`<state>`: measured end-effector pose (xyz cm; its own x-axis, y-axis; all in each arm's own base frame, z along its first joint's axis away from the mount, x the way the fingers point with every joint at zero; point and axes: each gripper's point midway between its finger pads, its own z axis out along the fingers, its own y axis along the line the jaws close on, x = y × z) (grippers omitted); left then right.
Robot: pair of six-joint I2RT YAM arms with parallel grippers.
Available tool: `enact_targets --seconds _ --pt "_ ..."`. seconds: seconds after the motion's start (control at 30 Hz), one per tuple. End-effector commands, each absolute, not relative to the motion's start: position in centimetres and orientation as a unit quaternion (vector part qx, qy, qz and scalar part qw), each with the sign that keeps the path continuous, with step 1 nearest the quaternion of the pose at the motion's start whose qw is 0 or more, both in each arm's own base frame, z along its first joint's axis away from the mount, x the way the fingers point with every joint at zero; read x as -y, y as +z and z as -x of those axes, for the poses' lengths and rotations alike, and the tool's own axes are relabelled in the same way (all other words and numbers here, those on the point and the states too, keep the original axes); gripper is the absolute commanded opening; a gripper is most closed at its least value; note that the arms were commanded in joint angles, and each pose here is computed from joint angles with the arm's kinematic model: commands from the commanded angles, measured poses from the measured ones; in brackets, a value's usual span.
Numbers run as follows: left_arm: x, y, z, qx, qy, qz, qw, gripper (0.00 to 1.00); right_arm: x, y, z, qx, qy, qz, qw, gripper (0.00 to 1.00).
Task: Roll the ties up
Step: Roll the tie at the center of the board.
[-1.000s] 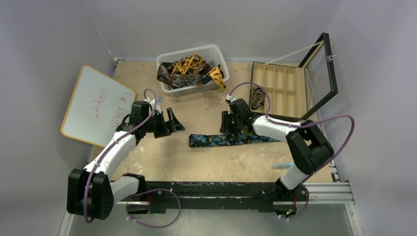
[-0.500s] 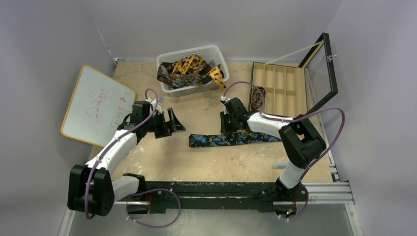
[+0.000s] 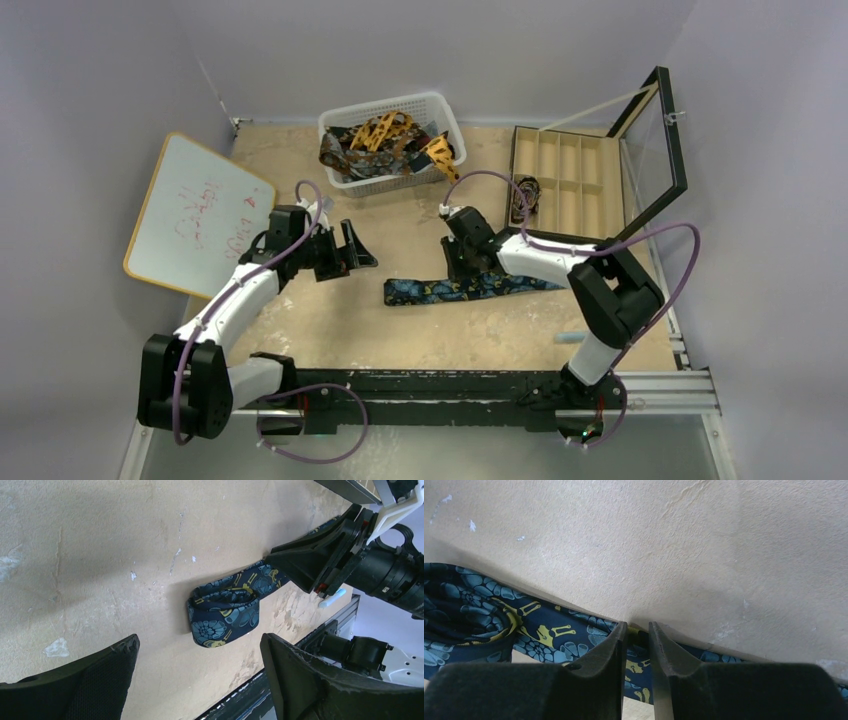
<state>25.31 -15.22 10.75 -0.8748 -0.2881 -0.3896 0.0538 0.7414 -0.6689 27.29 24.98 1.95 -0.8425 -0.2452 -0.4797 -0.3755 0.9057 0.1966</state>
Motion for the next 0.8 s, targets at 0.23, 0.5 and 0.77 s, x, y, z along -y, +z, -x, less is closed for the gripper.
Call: enact_targets --seconds 0.23,0.5,0.77 --pt "15.3 11.5 -25.6 -0.895 -0.365 0.063 0.251 0.89 -25.0 3.6 -25.9 -0.943 0.09 0.188 0.259 0.26" --pt "15.9 11.1 -25.0 -0.889 -0.386 0.056 0.24 0.89 -26.8 9.4 -26.8 -0.92 0.175 0.121 0.329 0.47" --pt "16.8 10.0 -23.1 -0.875 -0.426 0.061 0.22 0.89 -33.2 13.4 -20.4 -0.835 0.486 0.107 0.237 0.67"
